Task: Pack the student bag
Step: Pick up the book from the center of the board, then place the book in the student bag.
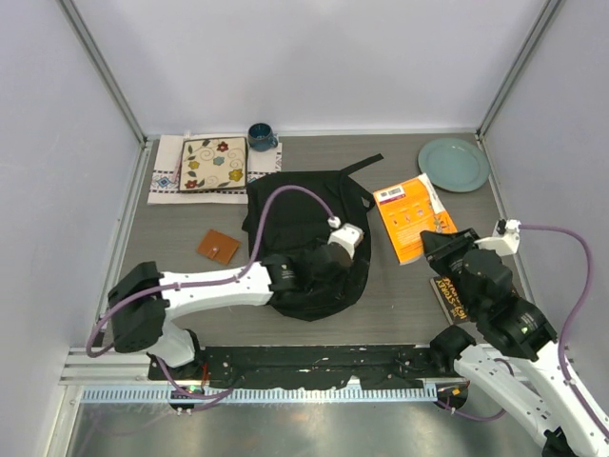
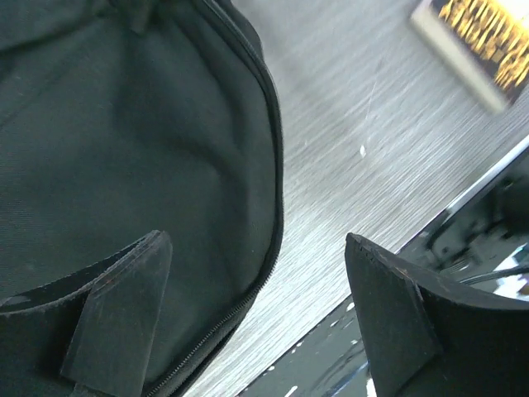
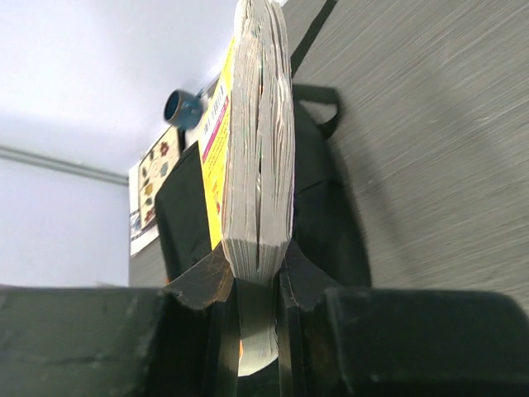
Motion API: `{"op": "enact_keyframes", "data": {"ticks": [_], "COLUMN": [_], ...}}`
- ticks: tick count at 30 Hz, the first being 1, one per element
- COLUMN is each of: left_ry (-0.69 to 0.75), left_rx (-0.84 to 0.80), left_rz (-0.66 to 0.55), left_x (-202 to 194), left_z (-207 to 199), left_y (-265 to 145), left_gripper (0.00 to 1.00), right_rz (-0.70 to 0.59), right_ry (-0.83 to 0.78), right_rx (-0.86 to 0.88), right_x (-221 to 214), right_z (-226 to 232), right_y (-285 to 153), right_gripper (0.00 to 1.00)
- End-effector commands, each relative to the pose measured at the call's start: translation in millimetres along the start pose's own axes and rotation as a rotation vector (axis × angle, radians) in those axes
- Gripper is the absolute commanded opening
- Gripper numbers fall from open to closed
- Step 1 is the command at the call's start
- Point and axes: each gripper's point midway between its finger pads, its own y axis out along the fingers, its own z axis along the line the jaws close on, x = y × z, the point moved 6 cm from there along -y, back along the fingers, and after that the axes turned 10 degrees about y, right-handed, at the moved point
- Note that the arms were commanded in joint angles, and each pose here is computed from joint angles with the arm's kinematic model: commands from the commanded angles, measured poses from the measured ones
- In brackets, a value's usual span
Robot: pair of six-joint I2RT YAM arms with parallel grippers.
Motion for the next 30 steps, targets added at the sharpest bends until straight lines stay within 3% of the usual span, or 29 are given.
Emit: {"op": "enact_keyframes", "data": {"ticks": [1, 8, 11, 12, 14, 15, 18, 22, 26, 29, 30], "left_ry": [0.181, 0.317, 0.342, 0.343, 0.344, 0.339, 0.324, 0.308, 0.301, 0.299, 0.299], "left_rx": [0.075, 0.196, 0.242, 0.243, 0.247, 0.253, 0.258, 0.252, 0.246, 0.236, 0.233], "left_rz": [0.058, 0.133, 0.136, 0.131, 0.124, 0.116, 0.089, 0.051, 0.028, 0.017, 0.011], "left_x": [-11, -31, -33, -31, -30, -29, -25, -17, -9, -5, -3], "left_z": [-8, -17, -18, -20, -20, -20, -18, -17, -16, -16, -16], "left_y": [6, 25, 28, 27, 25, 23, 17, 8, -2, -7, -9], "left_gripper": [0.89, 0.87, 0.74, 0.65, 0.56, 0.43, 0.29, 0.19, 0.20, 0.16, 0.07], "right_rz": [-0.158, -0.155, -0.142, -0.137, -0.138, -0.140, -0.135, -0.126, -0.102, -0.075, -0.066], "right_ry": [-0.044, -0.036, -0.033, -0.034, -0.036, -0.037, -0.037, -0.042, -0.047, -0.058, -0.057], "right_rx": [-0.061, -0.034, -0.028, -0.028, -0.027, -0.026, -0.024, -0.035, -0.034, -0.037, -0.041], "right_x": [36, 40, 38, 38, 38, 38, 38, 35, 30, 25, 23], "right_z": [3, 5, 6, 6, 5, 5, 3, -3, -8, -11, -12], "right_y": [-17, -25, -26, -26, -26, -27, -28, -29, -29, -28, -27], "right_gripper": [0.00, 0.00, 0.00, 0.00, 0.00, 0.00, 0.00, 0.00, 0.00, 0.00, 0.00]}}
